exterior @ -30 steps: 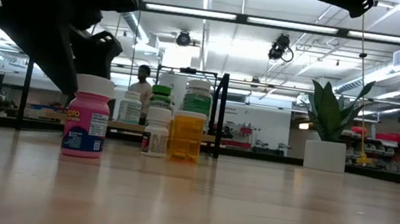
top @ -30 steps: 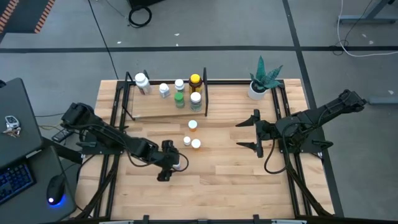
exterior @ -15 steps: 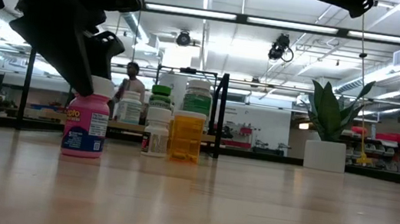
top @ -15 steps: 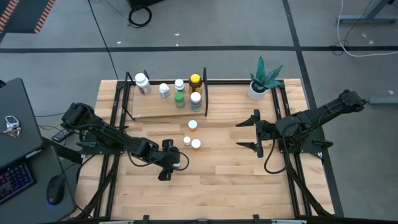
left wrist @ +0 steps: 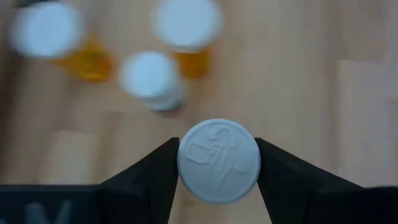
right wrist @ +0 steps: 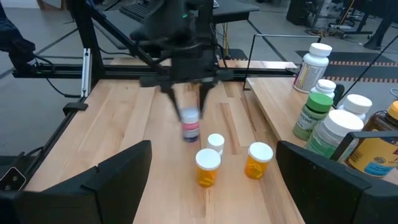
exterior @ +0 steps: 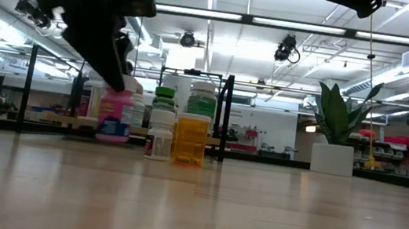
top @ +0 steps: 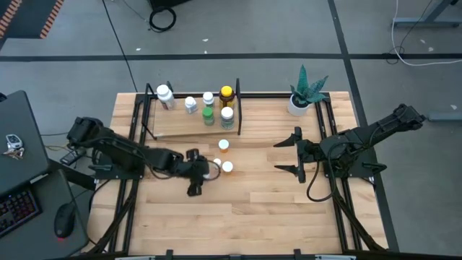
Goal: Pick and place medicine bottles onto shelf by color
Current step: Put the pink pill bottle on the shelf
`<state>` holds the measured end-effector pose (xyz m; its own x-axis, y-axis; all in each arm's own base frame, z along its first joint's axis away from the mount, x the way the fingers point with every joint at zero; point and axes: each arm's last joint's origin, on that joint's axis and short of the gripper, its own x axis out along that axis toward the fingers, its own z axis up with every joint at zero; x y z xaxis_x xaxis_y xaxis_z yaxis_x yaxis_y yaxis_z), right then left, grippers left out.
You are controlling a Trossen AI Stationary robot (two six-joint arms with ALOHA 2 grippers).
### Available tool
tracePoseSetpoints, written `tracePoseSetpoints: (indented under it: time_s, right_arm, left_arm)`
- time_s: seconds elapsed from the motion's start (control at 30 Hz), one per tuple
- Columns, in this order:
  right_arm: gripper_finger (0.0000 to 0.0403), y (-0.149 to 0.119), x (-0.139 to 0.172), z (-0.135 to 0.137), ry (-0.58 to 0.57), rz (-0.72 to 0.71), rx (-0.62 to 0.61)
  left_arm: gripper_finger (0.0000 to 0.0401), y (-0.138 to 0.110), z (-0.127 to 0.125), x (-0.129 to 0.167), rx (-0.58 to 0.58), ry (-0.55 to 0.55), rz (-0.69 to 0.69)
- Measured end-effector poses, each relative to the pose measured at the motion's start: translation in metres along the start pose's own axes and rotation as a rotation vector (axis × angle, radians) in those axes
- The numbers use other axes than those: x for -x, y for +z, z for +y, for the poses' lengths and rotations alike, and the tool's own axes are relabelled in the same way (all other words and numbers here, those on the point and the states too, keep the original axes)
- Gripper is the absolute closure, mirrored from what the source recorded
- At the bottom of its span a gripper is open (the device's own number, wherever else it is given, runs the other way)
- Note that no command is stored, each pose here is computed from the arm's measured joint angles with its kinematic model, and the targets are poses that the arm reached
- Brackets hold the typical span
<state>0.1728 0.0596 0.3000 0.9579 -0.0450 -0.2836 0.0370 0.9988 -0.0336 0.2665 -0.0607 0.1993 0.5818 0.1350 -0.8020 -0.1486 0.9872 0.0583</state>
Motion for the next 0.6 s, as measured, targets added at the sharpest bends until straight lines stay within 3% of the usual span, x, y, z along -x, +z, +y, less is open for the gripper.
tracePoseSetpoints:
  time_s: [0.2, 0.6]
  right_arm:
    - [0.0050, 0.000, 0.000, 0.000, 0.000, 0.002, 0.002]
    - [0.0050, -0.001, 0.000, 0.000, -0.001, 0.014, 0.008]
  left_arm:
    - [0.0215, 0.010, 0.041, 0.004, 0.100, 0.198, -0.041]
    - [0.0202, 0.008, 0.106, 0.007, 0.277, 0.370, 0.010]
